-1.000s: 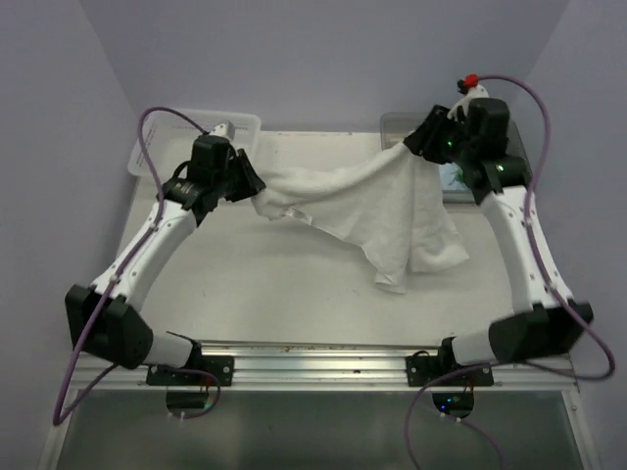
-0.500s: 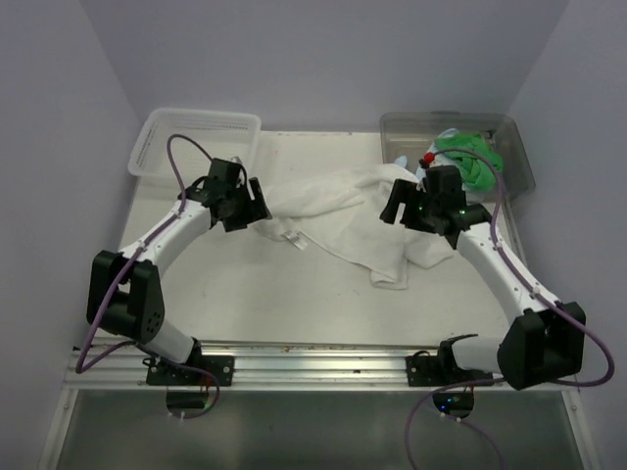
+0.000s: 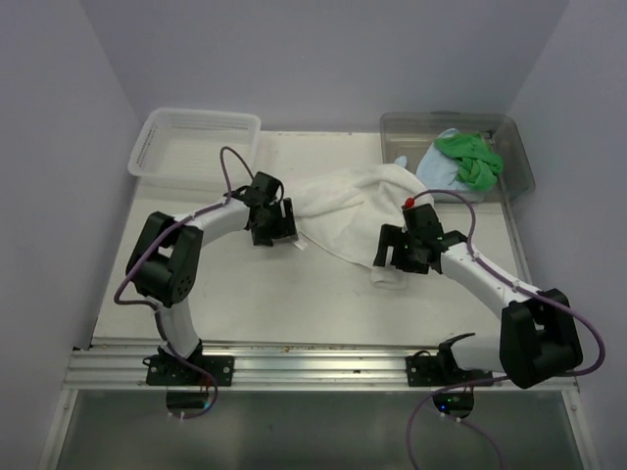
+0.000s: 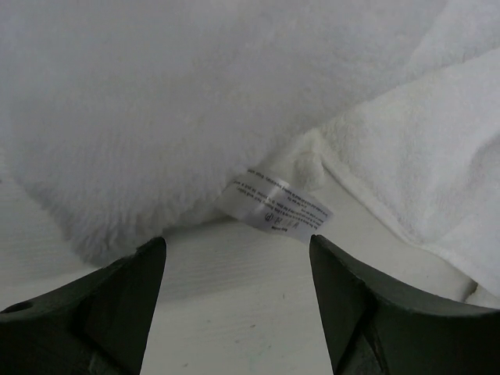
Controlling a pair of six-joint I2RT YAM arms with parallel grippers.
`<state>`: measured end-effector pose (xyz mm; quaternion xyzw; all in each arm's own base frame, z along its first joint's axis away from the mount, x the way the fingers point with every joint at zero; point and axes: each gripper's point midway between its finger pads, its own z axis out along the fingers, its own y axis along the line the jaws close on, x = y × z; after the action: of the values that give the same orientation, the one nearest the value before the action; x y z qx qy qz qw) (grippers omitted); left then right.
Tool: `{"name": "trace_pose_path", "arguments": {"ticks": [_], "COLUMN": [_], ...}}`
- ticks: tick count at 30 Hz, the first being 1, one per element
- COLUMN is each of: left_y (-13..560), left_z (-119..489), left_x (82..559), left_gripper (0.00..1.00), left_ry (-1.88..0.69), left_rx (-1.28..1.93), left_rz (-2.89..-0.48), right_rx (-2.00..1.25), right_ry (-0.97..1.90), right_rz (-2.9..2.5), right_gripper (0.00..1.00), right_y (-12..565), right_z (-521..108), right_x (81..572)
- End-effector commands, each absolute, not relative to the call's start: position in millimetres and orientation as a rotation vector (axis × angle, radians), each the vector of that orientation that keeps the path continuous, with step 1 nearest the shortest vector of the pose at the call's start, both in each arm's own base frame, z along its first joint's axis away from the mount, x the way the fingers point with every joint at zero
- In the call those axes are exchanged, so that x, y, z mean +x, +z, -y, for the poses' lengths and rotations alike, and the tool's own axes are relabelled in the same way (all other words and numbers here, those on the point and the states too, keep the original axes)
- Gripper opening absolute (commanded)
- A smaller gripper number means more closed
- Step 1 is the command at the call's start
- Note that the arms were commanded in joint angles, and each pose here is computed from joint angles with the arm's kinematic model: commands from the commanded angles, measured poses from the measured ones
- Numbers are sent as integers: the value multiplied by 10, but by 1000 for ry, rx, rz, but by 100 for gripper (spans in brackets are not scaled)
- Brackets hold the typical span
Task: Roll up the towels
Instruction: Flatten the towel
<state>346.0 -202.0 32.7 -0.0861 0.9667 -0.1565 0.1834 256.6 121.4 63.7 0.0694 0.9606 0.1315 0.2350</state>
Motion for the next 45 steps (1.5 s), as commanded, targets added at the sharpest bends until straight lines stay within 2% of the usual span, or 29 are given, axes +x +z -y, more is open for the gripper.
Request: {"name": "trace_pose_path", "arguments": {"ticks": [1, 4, 6, 7, 8, 9, 10, 11, 12, 16, 21, 24, 27, 28, 29, 31, 34, 38, 40, 42, 43, 45], "left_y": [433, 349, 302, 289, 281, 280, 287, 305, 397, 737, 1530, 2113, 2766, 2910, 3253, 3552, 4003, 4231, 4288, 4128, 4072, 3564], "left_z": [2179, 2156, 2159, 2165, 2163, 2135, 2123, 2106, 2096, 1967, 1757, 1634, 1504, 1399, 1403, 1225, 979, 546, 379, 320, 331, 329], "left_x": [3851, 3910, 3979, 3993, 3990, 4038, 4023, 4032, 4078, 4169, 4407, 4552, 4684, 4722, 4736, 4752, 4631, 4301, 4180, 3949, 3893, 3653], "left_gripper": [77, 73, 65, 60, 46, 37, 28, 7, 0, 0, 0, 0, 0, 0, 0, 0, 0, 0, 0, 0, 0, 0], "left_ry": [-449, -402, -376, -374, -368, -335, -325, -314, -303, -293, -393, -491, -554, -562, -614, -644, -699, -687, -674, -657, -658, -642], "left_rx": [-239, -240, -236, -236, -235, -239, -234, -234, -220, -217, -229, -218, -205, -220, -192, -211, -221, -276, -293, -315, -307, -359], "left_rz": [-2621, -2639, -2645, -2648, -2657, -2649, -2658, -2659, -2638, -2579, -2418, -2312, -2185, -2159, -2090, -2024, -1920, -1836, -1793, -1793, -1779, -1846], "right_rx": [206, 203, 212, 218, 224, 227, 233, 230, 237, 241, 291, 312, 341, 340, 341, 332, 319, 295, 290, 287, 275, 257], "right_ry": [351, 354, 342, 330, 323, 310, 294, 284, 244, 169, 136, 105, 97, 116, 103, 105, 111, 104, 100, 114, 151, 226], "right_rz": [-2617, -2626, -2626, -2636, -2634, -2631, -2609, -2597, -2588, -2495, -2395, -2289, -2157, -2074, -2034, -1940, -1862, -1852, -1889, -1888, -1950, -1982], "right_gripper": [86, 81, 75, 64, 53, 41, 20, 10, 1, 0, 0, 0, 0, 0, 0, 0, 0, 0, 0, 0, 0, 0], "right_y": [532, 468, 425, 388, 385, 390, 447, 489, 526, 907, 1425, 1939, 2615, 3000, 3193, 3676, 4078, 4114, 3931, 3866, 3606, 3406], "right_z": [-1256, -1285, -1284, -1277, -1272, -1256, -1233, -1217, -1157, -1004, -663, -460, -315, -306, -261, -227, -191, -157, -150, -151, -227, -331], "right_x": [2702, 2744, 2784, 2794, 2808, 2819, 2859, 2876, 2885, 3098, 3390, 3610, 3775, 3832, 3837, 3793, 3591, 3282, 3158, 2968, 2925, 2726]}}
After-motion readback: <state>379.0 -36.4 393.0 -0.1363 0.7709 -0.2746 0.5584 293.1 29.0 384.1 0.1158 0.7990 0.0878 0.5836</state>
